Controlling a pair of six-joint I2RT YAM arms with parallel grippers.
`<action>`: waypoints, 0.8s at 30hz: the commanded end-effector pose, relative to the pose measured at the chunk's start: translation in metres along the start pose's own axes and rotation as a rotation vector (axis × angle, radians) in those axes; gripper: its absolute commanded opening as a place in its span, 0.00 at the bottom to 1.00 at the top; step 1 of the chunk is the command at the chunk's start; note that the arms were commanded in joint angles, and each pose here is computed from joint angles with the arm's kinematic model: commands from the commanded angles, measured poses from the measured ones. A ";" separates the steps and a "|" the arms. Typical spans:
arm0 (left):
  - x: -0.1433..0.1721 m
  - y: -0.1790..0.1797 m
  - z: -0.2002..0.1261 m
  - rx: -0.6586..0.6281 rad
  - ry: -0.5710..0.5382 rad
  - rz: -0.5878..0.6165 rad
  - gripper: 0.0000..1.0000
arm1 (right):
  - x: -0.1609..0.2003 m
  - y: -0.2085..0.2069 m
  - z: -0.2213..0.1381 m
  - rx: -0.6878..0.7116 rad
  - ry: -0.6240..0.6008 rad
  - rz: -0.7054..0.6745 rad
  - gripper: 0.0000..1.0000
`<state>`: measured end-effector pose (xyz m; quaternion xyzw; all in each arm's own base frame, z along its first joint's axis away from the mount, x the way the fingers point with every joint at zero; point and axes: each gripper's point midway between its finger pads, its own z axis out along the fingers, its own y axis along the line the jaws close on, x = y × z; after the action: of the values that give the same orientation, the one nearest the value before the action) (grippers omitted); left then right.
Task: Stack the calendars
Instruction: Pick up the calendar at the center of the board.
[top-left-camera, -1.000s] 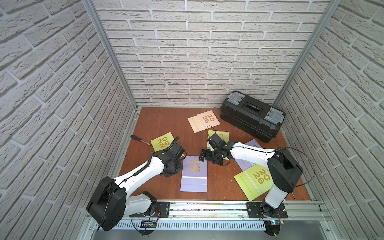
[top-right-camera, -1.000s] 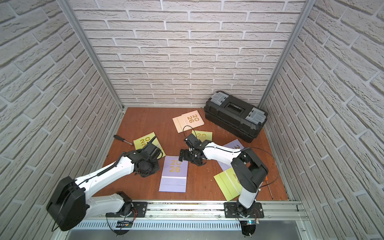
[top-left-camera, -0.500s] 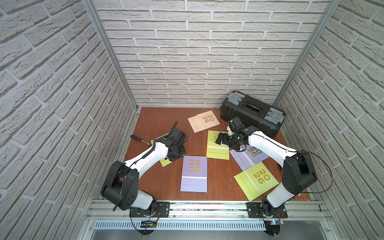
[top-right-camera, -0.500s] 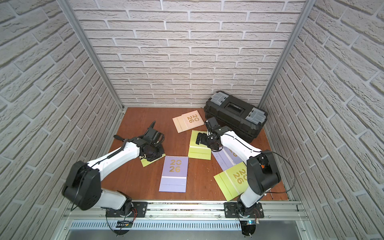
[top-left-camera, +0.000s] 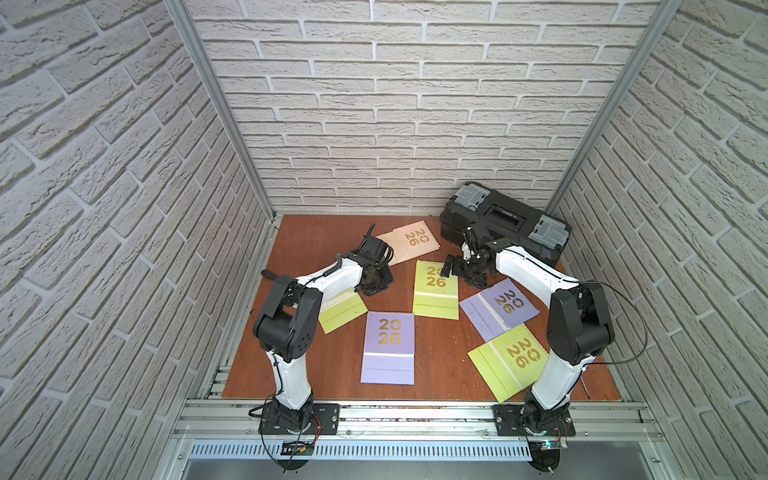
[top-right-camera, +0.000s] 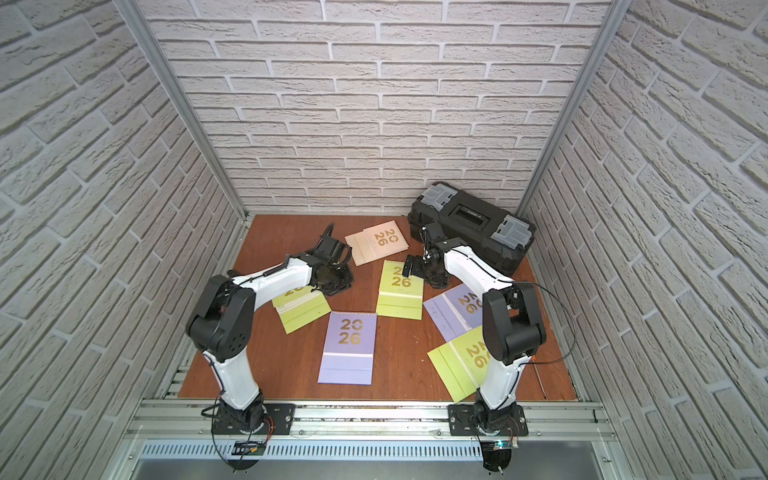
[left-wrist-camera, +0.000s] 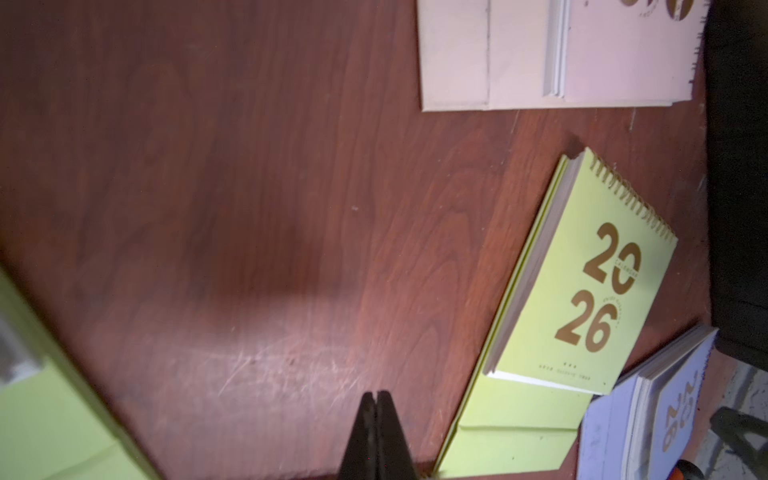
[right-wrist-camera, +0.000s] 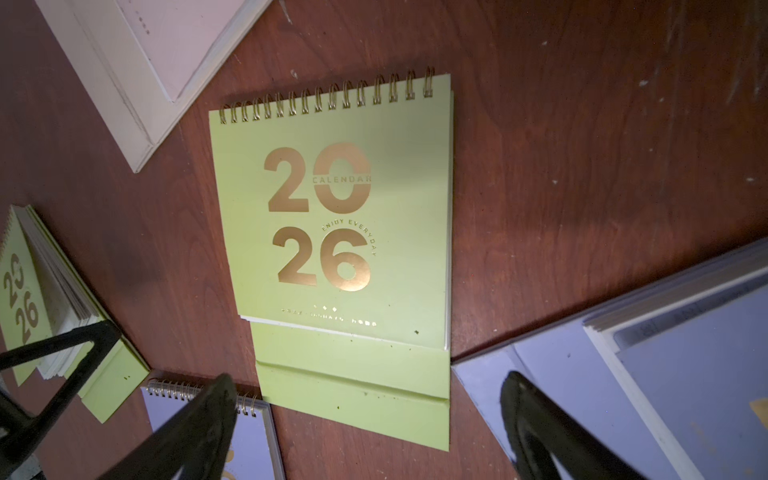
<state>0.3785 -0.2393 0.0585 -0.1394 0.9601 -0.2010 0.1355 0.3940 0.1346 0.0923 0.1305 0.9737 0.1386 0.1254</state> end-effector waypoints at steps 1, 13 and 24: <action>-0.005 -0.016 0.014 0.039 0.001 0.031 0.00 | -0.009 0.008 -0.001 -0.031 -0.008 -0.017 1.00; -0.008 -0.043 0.050 0.092 0.011 0.036 0.00 | -0.007 -0.003 0.021 -0.011 0.022 0.013 1.00; 0.007 -0.056 0.069 0.125 0.054 0.023 0.00 | 0.001 -0.011 0.036 -0.019 0.044 0.019 1.00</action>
<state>0.4061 -0.3040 0.0261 -0.1134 0.9523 -0.2525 0.1284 0.4019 0.1337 0.0649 0.1374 0.9737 0.1462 0.1082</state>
